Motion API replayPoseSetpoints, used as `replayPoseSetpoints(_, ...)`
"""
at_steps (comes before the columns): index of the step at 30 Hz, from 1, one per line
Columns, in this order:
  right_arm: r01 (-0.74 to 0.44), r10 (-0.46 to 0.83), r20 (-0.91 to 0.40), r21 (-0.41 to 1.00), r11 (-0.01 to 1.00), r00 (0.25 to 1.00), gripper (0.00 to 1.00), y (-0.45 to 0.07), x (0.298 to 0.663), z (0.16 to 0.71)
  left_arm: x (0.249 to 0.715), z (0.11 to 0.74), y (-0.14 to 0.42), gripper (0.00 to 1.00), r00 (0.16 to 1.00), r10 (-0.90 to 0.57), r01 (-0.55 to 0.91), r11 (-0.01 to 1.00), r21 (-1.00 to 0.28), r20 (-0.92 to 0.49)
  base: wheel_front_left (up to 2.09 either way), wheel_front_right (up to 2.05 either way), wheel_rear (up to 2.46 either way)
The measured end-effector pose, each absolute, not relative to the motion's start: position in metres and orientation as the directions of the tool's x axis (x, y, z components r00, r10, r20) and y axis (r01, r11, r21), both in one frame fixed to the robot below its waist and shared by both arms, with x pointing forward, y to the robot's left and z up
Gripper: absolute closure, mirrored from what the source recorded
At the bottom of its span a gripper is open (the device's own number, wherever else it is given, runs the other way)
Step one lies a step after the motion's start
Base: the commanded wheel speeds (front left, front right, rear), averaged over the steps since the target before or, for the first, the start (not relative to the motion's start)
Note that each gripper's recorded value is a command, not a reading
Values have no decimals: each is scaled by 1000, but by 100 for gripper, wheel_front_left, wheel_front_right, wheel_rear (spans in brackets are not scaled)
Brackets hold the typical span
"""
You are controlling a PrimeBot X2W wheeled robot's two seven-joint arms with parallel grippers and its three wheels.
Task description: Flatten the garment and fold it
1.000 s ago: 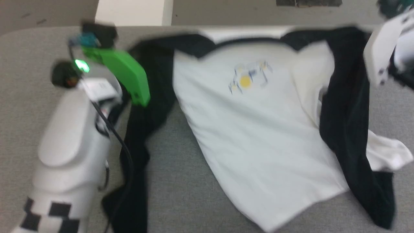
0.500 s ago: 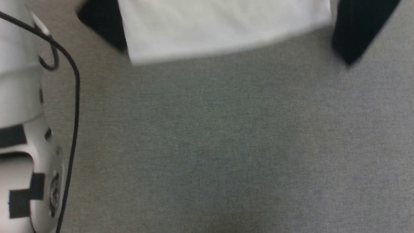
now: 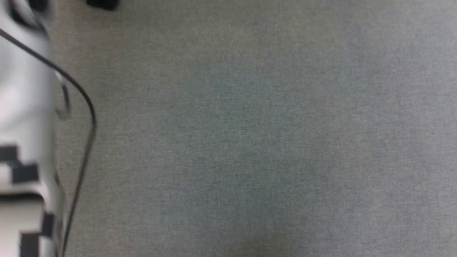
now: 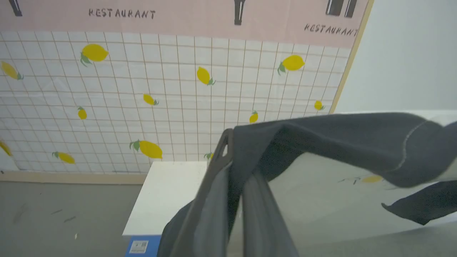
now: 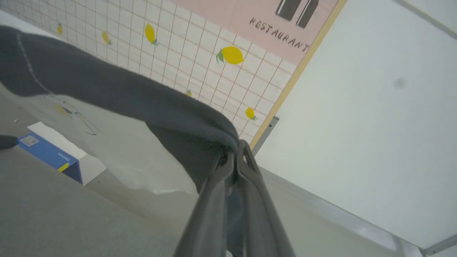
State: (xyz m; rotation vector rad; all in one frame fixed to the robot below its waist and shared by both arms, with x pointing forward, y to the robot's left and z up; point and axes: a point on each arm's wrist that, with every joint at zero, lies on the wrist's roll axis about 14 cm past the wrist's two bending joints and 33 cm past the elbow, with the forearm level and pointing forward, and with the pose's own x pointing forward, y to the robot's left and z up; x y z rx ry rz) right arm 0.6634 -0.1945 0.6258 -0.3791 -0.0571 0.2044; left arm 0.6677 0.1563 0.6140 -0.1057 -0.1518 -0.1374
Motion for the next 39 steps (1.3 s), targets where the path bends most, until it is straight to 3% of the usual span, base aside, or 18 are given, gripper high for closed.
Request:
replayPoseSetpoints(5, -309, 253, -217, -291, 905, 943, 100, -186, 618, 528, 619, 505, 157, 100, 971, -180, 174, 983, -53, -156, 0, 0, 0)
replayPoseSetpoints(10, -349, 270, -357, -176, 921, 894, 100, -193, 557, 472, 535, 420, 149, 100, 865, -249, 212, 968, -133, -437, 0, 0, 0)
replayPoseSetpoints(13, -352, 279, -416, -107, 930, 865, 100, -195, 516, 448, 486, 398, 141, 100, 804, -289, 215, 956, -199, -520, 0, 0, 0)
replayPoseSetpoints(20, -304, 273, -496, 20, 952, 824, 100, -200, 432, 423, 400, 391, 136, 100, 771, -306, 118, 930, -348, -558, 0, 0, 0)
replayPoseSetpoints(27, -216, 224, -564, 82, 973, 795, 100, -204, 368, 414, 340, 388, 139, 100, 754, -268, 10, 918, -397, -600, 0, 0, 0)
replayPoseSetpoints(34, -89, 158, -687, 136, 987, 709, 100, -206, 307, 396, 300, 383, 139, 100, 706, -261, -30, 918, -395, -659, 0, 0, 0)
replayPoseSetpoints(39, -56, 149, -742, 149, 987, 654, 100, -201, 285, 382, 290, 376, 133, 100, 673, -279, -22, 918, -395, -685, 0, 0, 0)
